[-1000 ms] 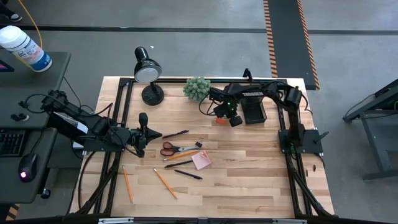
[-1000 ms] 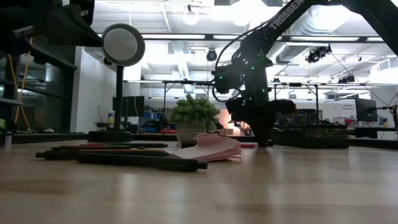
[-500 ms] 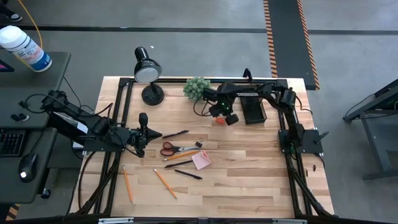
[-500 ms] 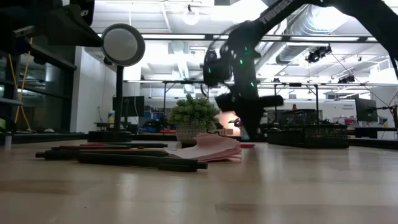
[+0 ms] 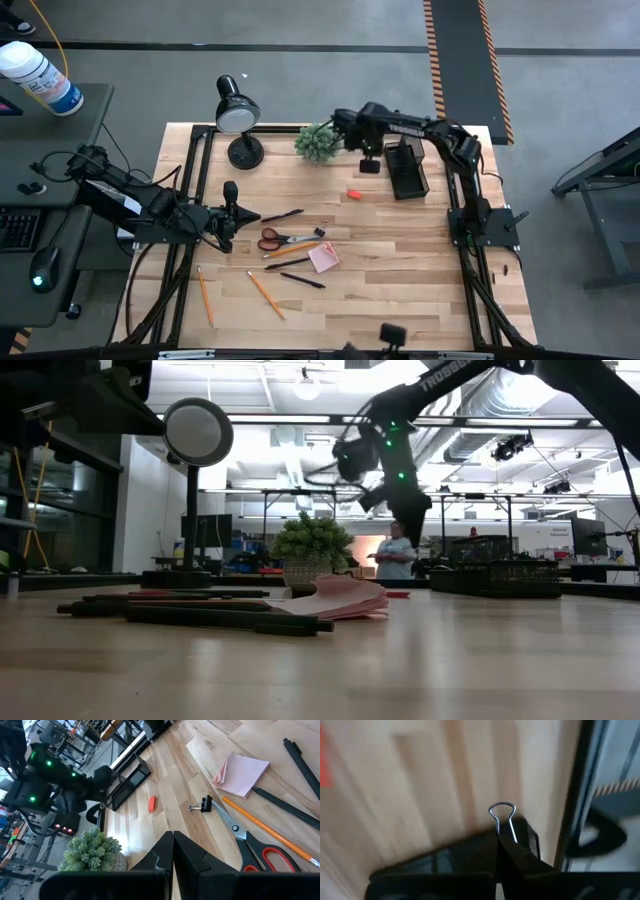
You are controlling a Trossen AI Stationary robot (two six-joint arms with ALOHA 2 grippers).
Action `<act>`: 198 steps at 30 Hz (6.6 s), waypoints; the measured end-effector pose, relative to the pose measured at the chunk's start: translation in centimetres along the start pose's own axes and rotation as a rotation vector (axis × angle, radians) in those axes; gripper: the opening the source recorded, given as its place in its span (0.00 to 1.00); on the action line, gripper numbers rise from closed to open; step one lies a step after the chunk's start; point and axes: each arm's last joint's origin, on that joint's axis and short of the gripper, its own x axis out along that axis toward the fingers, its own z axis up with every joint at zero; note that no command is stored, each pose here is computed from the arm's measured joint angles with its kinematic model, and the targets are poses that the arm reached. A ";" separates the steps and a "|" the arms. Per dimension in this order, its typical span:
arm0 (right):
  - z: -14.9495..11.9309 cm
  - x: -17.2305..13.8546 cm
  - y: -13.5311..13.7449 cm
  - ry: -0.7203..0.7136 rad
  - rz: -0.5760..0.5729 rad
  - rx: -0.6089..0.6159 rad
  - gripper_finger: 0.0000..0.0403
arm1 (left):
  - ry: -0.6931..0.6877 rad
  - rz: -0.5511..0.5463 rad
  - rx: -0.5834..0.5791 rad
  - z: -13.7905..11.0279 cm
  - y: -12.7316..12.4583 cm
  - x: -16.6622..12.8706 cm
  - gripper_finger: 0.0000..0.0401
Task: Pick and place office supplies into organizer
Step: Put the top binder clip into the desk organizer, then put the binder clip into the desk organizer
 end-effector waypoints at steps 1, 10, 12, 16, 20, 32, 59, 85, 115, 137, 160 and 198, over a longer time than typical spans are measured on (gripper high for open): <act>-0.3 0.3 -0.6 0.019 0.000 0.048 0.00 | 0.000 0.000 0.000 0.0 0.0 0.0 0.00; -2.3 2.2 -4.1 0.064 0.143 0.451 0.00 | 0.000 0.000 0.000 0.0 0.0 0.0 0.00; -2.5 2.3 -4.4 0.065 0.171 0.509 0.00 | 0.000 0.000 0.000 0.0 0.0 0.0 0.00; -2.9 2.5 -5.0 0.080 0.162 0.594 0.00 | 0.000 0.000 0.000 0.0 0.0 0.0 0.00; -3.1 2.6 -5.3 0.095 0.141 0.657 0.00 | 0.000 0.000 0.000 0.0 0.0 0.0 0.00; -2.4 4.1 -5.1 0.142 0.118 0.686 0.00 | 0.001 -0.001 0.000 0.0 0.0 0.0 0.00; -2.1 5.8 -4.8 0.234 0.071 0.677 0.08 | 0.002 -0.001 0.001 0.0 0.0 0.0 0.00; 1.4 -0.6 1.2 0.108 0.068 0.398 0.26 | 0.001 -0.001 0.001 0.0 0.0 0.0 0.00; 4.5 -6.7 15.0 -0.187 0.170 -0.109 0.26 | 0.001 -0.001 0.000 0.0 0.0 0.0 0.00; 3.7 -6.9 24.5 -0.330 0.033 -0.952 0.26 | 0.001 -0.001 -0.001 0.0 0.0 0.0 0.00; 6.3 -3.7 23.1 -0.603 0.118 -1.140 0.11 | 0.001 -0.001 0.002 0.0 0.0 0.0 0.00; 7.3 -1.6 23.1 -0.569 0.112 -1.192 0.17 | 0.004 -0.002 0.004 0.0 0.0 0.0 0.00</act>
